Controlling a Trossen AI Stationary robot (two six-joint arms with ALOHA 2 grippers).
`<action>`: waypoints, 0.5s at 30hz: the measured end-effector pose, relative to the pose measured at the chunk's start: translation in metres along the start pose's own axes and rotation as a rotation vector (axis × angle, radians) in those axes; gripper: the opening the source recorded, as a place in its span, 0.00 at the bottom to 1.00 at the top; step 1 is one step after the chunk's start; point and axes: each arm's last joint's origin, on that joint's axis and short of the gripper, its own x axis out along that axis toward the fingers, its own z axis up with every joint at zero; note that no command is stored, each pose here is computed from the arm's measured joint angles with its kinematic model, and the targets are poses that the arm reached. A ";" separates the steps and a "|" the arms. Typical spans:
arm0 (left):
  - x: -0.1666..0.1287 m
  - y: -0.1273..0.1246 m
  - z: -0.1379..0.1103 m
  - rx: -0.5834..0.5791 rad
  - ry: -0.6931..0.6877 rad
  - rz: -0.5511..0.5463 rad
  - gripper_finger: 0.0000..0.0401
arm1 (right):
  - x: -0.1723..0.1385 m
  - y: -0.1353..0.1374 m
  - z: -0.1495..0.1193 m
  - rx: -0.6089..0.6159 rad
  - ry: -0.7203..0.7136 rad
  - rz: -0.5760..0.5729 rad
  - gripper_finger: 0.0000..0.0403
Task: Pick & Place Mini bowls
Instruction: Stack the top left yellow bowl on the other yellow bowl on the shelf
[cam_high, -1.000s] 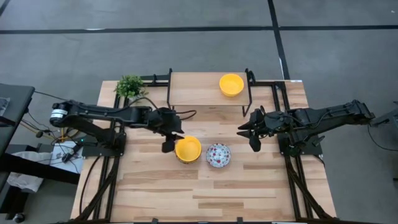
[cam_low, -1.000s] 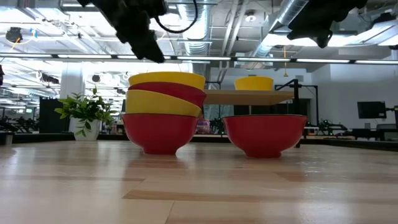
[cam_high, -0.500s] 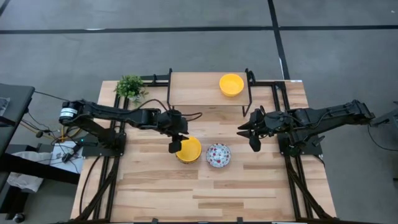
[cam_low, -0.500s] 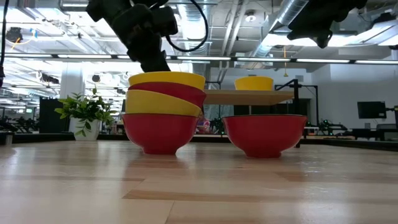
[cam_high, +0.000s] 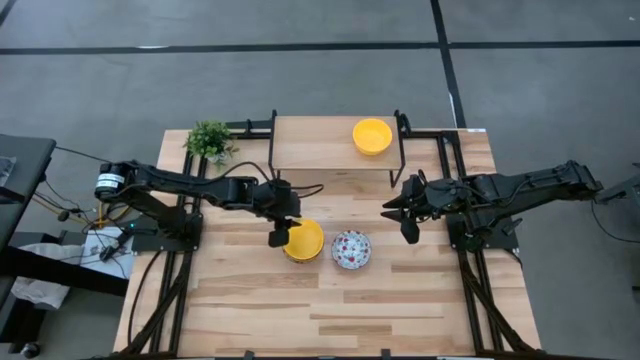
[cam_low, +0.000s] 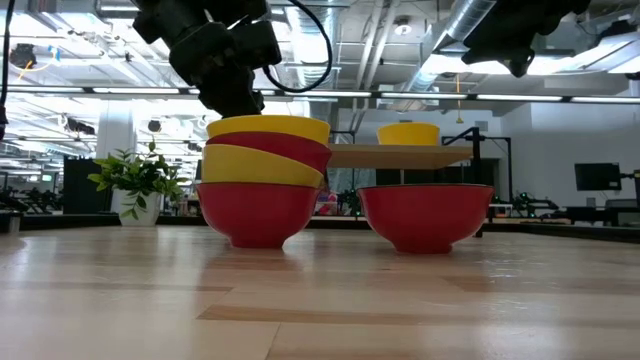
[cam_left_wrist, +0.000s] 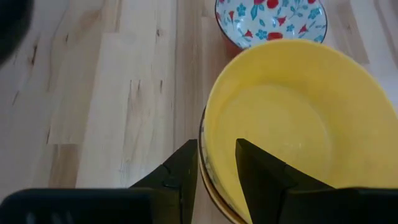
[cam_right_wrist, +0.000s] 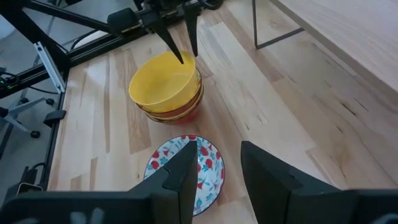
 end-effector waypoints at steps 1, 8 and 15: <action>0.000 0.000 0.000 0.000 -0.004 0.000 0.27 | 0.000 0.000 0.000 0.000 0.000 0.000 0.28; 0.000 0.000 0.001 0.003 -0.007 0.001 0.25 | 0.000 0.000 0.000 0.000 0.000 0.000 0.28; 0.000 0.000 0.001 0.003 -0.007 0.001 0.11 | 0.000 0.000 0.000 0.000 0.000 0.000 0.28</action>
